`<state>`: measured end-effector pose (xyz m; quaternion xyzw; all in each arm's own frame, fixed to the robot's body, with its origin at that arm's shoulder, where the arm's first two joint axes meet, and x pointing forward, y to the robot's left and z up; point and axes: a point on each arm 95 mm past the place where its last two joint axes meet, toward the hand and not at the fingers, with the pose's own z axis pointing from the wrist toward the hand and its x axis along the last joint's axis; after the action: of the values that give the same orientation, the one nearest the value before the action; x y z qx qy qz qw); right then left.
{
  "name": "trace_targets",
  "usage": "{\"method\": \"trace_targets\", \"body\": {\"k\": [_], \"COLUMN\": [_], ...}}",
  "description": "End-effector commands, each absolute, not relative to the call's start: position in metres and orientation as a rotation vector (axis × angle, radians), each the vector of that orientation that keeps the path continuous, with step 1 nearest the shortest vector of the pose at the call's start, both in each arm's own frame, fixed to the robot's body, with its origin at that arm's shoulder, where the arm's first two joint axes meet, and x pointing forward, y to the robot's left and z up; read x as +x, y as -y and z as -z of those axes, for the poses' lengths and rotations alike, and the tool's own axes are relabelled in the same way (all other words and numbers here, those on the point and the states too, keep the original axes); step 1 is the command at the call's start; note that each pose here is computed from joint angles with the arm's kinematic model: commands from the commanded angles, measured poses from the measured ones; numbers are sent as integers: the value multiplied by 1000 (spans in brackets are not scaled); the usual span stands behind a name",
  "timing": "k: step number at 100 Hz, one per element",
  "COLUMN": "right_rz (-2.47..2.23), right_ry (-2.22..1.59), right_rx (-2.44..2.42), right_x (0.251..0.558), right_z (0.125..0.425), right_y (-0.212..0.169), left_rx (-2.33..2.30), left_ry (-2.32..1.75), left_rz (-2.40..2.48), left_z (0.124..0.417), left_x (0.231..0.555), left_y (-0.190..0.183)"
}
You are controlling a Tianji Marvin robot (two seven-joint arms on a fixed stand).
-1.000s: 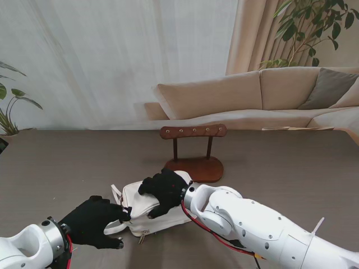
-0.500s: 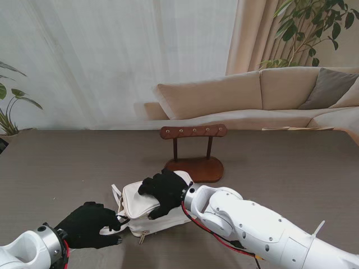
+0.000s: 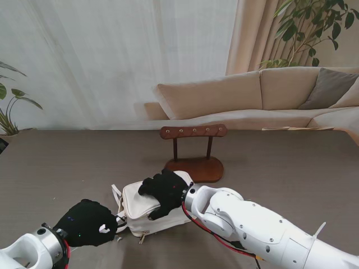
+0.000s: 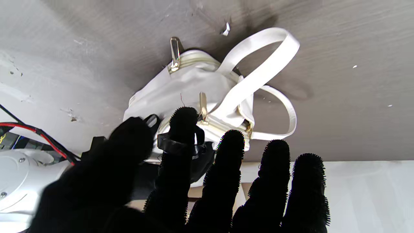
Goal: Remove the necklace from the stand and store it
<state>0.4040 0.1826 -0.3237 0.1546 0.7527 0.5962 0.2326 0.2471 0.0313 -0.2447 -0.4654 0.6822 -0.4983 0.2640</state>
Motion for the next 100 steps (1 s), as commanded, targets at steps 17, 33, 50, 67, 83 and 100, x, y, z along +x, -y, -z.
{"method": "trace_targets", "body": {"k": [17,33,50,67,83,100], "right_rz": [-1590,-1592,-1590,-1600,-1606,-1622], "right_ry": [-2120,-2124,-2129,-2128,-2132,-2124], "right_rx": [430,427,425,427,428,435], "right_x": [392,389,387,386,385,384], "right_z": [330,327,325,325,326,321], "right_y": [-174,-173,-173,-174,-175,-175], "left_rx": [-1236,-1276,-1315,-1264,-1212,-1195], "left_ry": [-1849,-1819,-1784,-1739,-1730,-1738], "left_rz": [1308,1358,1402,1422,1419,1420], "left_z": [242,245,248,250,254,257], "left_x": [241,242,243,245,247,248], "left_y": [-33,-33,-33,-31,-29,-28]}}
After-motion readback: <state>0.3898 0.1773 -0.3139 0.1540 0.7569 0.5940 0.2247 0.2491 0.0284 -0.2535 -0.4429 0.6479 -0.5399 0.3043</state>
